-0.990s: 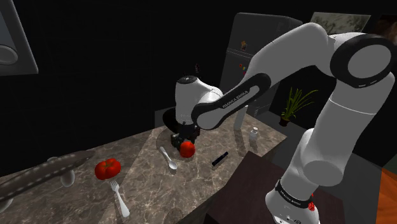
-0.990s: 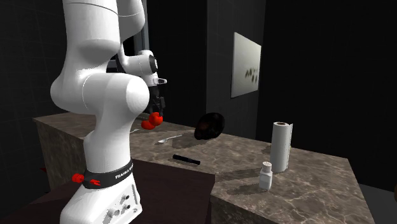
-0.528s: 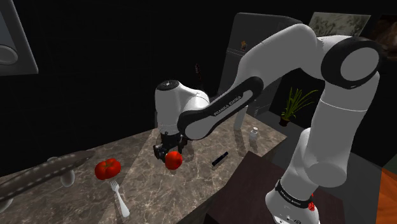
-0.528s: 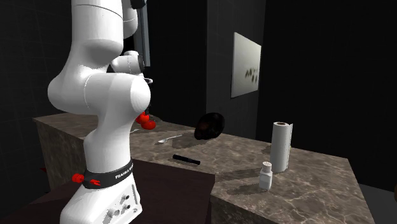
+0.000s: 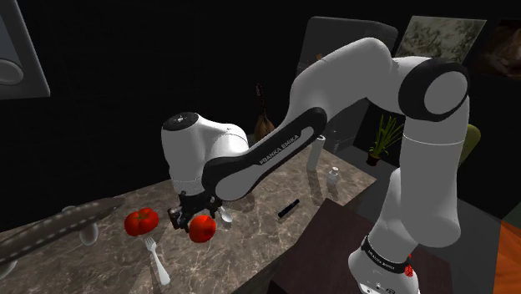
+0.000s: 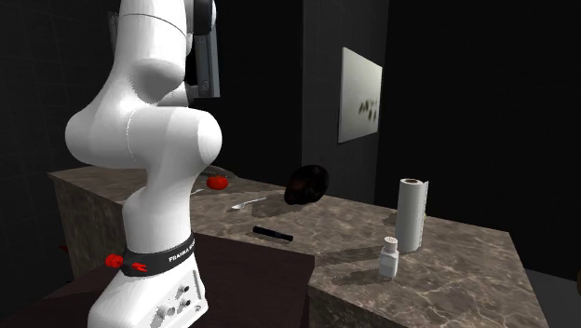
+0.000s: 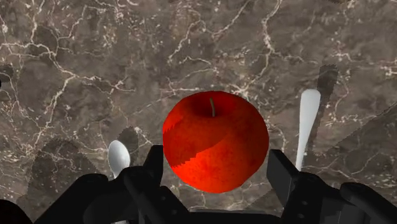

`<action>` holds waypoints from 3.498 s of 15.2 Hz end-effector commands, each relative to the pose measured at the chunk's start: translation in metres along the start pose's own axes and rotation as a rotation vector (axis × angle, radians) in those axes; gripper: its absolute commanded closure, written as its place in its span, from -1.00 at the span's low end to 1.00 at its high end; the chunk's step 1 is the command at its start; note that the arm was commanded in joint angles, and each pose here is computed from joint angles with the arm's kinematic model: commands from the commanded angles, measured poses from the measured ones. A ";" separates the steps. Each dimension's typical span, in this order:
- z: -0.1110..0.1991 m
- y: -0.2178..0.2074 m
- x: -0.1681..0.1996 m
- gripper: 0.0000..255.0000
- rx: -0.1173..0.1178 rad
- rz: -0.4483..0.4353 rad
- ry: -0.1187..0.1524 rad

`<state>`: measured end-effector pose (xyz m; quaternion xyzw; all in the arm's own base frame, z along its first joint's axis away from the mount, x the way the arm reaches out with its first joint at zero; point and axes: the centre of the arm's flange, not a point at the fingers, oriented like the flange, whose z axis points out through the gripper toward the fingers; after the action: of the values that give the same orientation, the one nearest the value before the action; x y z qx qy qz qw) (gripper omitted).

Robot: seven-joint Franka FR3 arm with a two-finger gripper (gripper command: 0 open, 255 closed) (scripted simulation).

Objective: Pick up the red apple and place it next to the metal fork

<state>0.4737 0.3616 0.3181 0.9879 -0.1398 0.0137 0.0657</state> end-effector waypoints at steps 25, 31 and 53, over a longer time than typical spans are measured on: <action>0.036 -0.198 -0.049 1.00 0.000 0.002 0.000; 0.067 -0.202 -0.051 1.00 0.000 0.002 0.000; 0.092 -0.207 -0.053 -1.00 0.000 0.002 0.000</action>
<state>0.4804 0.5579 0.1924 0.9878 -0.1405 0.0134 0.0662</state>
